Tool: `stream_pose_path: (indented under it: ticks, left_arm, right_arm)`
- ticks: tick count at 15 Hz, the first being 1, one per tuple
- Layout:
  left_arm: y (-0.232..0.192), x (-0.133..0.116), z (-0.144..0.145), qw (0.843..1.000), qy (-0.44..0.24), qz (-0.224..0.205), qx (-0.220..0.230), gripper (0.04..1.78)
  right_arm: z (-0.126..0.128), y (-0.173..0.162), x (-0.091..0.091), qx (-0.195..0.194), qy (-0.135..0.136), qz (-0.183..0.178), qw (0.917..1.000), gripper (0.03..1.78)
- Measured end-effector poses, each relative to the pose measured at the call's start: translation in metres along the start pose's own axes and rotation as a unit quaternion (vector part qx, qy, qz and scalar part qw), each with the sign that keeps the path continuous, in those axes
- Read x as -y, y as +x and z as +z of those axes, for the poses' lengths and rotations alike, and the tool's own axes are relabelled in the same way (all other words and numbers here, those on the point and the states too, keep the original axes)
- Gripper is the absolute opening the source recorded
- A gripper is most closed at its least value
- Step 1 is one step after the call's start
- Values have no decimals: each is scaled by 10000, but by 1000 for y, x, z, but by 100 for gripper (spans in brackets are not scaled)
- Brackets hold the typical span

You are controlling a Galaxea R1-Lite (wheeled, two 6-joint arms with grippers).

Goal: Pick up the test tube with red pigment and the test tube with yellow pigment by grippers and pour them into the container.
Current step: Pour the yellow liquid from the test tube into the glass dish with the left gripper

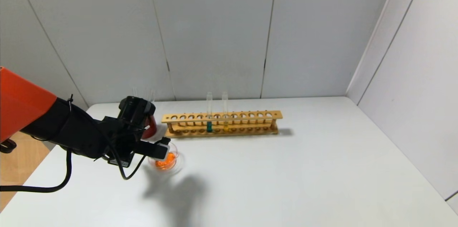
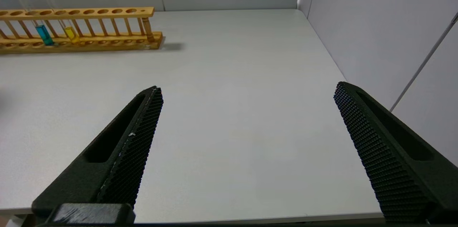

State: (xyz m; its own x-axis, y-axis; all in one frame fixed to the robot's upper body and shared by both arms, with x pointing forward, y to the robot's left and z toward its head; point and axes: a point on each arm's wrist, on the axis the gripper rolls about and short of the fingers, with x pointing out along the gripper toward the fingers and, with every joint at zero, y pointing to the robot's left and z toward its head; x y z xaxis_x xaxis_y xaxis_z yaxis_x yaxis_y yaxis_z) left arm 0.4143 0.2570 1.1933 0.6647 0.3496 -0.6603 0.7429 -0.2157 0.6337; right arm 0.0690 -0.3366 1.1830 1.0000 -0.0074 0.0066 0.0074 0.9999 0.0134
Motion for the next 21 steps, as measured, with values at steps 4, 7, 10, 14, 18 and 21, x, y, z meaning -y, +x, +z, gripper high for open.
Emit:
stream_pose_path:
  ticks: [4,7,10,14,18,21]
  left_arm:
    - [-5,-6,7,9996,227,119,-108,32]
    - [-8,-6,10,9985,416,154,-333,32]
    - [-12,-7,15,9962,668,195,-521,32]
    - [-16,-7,18,9928,880,227,-785,32]
    - [-18,-7,18,9911,985,217,-869,32]
    - [-18,-5,18,9910,999,212,-866,32]
  right_arm:
    - [0,0,0,0,2,0,10000,175]
    - [0,0,0,0,0,0,10000,175]
    - [0,0,0,2,0,0,10000,175]
    - [0,0,0,2,2,-2,10000,175]
    - [0,0,0,0,0,-2,10000,175]
    - [0,0,0,2,0,-2,10000,175]
